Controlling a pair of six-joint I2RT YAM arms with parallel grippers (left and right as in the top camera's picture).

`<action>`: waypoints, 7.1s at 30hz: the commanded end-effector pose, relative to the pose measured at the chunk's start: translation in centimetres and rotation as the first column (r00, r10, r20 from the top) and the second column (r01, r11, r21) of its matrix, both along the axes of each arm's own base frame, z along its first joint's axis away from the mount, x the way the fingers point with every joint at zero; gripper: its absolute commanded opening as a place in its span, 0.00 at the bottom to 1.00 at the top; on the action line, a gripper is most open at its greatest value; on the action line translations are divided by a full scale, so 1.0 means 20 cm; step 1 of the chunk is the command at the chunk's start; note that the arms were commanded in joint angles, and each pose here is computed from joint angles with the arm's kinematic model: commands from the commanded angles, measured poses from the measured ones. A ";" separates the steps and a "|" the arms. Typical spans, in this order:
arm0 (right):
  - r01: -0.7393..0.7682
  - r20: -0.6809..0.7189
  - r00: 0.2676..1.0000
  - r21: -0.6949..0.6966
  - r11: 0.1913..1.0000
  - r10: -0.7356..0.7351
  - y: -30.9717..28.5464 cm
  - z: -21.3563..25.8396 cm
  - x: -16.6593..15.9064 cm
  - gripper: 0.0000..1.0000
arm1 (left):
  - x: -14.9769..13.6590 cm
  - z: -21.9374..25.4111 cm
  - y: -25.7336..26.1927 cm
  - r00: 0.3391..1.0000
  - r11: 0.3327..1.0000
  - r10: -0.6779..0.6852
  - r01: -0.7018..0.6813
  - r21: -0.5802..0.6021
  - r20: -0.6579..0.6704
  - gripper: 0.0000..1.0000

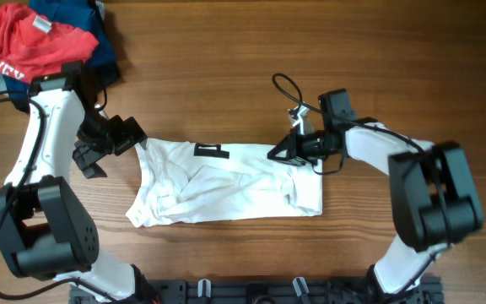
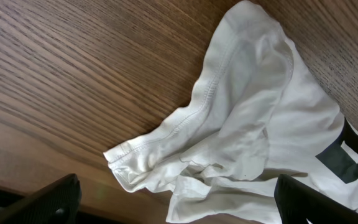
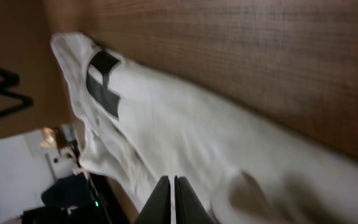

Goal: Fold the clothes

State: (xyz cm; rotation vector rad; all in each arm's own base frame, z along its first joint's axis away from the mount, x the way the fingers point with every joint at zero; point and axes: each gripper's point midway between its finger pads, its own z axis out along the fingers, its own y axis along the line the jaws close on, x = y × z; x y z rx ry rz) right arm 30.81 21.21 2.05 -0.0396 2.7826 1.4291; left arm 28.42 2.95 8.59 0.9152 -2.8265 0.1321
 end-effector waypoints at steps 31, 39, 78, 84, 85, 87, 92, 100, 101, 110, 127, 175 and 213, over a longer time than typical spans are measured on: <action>0.050 -0.282 0.957 -0.049 0.998 -0.062 -0.03 -0.12 -0.47 0.18 | -0.01 0.02 -0.02 1.000 1.000 -0.008 0.008 -0.012 0.004 1.00; 0.106 -0.258 0.955 -0.164 0.981 -0.146 -0.09 -0.17 -0.43 0.08 | -0.01 0.02 -0.02 1.000 1.000 -0.009 0.009 -0.012 0.005 1.00; 0.156 0.204 0.965 0.058 0.986 -0.165 -0.08 0.61 0.08 0.58 | 0.01 0.01 -0.02 1.000 1.000 -0.008 0.009 -0.009 0.020 1.00; 0.059 0.022 0.998 -0.060 0.996 -0.057 -0.11 0.35 -0.22 0.57 | 0.01 0.01 -0.02 1.000 1.000 -0.008 0.009 -0.010 0.020 1.00; 0.053 0.001 0.999 -0.066 0.996 -0.053 -0.10 0.31 -0.25 0.57 | 0.01 0.01 -0.02 1.000 1.000 -0.008 0.008 -0.010 0.020 1.00; 0.045 -0.053 0.997 -0.077 0.996 -0.049 -0.09 0.21 -0.32 0.57 | 0.01 0.01 -0.02 1.000 1.000 -0.008 0.008 -0.010 0.020 1.00; 0.039 -0.184 0.981 -0.107 0.994 -0.058 -0.08 0.03 -0.50 0.57 | 0.01 0.02 -0.04 1.000 0.999 -0.004 0.005 -0.038 0.024 1.00; 0.048 -0.133 0.988 -0.234 0.971 -0.081 -0.14 0.03 -0.50 0.46 | 0.01 0.02 -0.04 1.000 0.999 -0.005 0.006 -0.038 0.025 1.00; 0.059 -0.111 0.990 -0.260 0.964 -0.091 -0.15 0.07 -0.48 0.46 | 0.01 0.02 -0.04 1.000 0.999 -0.008 0.009 -0.039 0.025 1.00; 0.279 0.195 0.959 -0.509 0.815 -0.206 -0.44 0.60 -0.32 1.00 | 0.03 0.01 -0.04 0.998 0.999 -0.034 0.035 -0.037 0.048 1.00; 0.241 0.128 0.970 -0.465 0.852 -0.205 -0.54 0.60 -0.33 0.99 | 0.08 -0.09 0.02 0.983 0.968 -0.005 0.050 -0.247 0.182 1.00; 0.222 0.136 0.974 -0.451 0.864 -0.179 -0.53 0.61 -0.33 1.00 | -0.16 -0.46 -0.32 0.964 0.908 -0.190 0.245 -0.339 0.187 0.04; 0.218 0.123 0.976 -0.455 0.863 -0.182 -0.53 0.60 -0.34 0.99 | -0.15 0.20 -0.94 0.859 0.870 -0.463 0.487 -0.070 0.217 0.04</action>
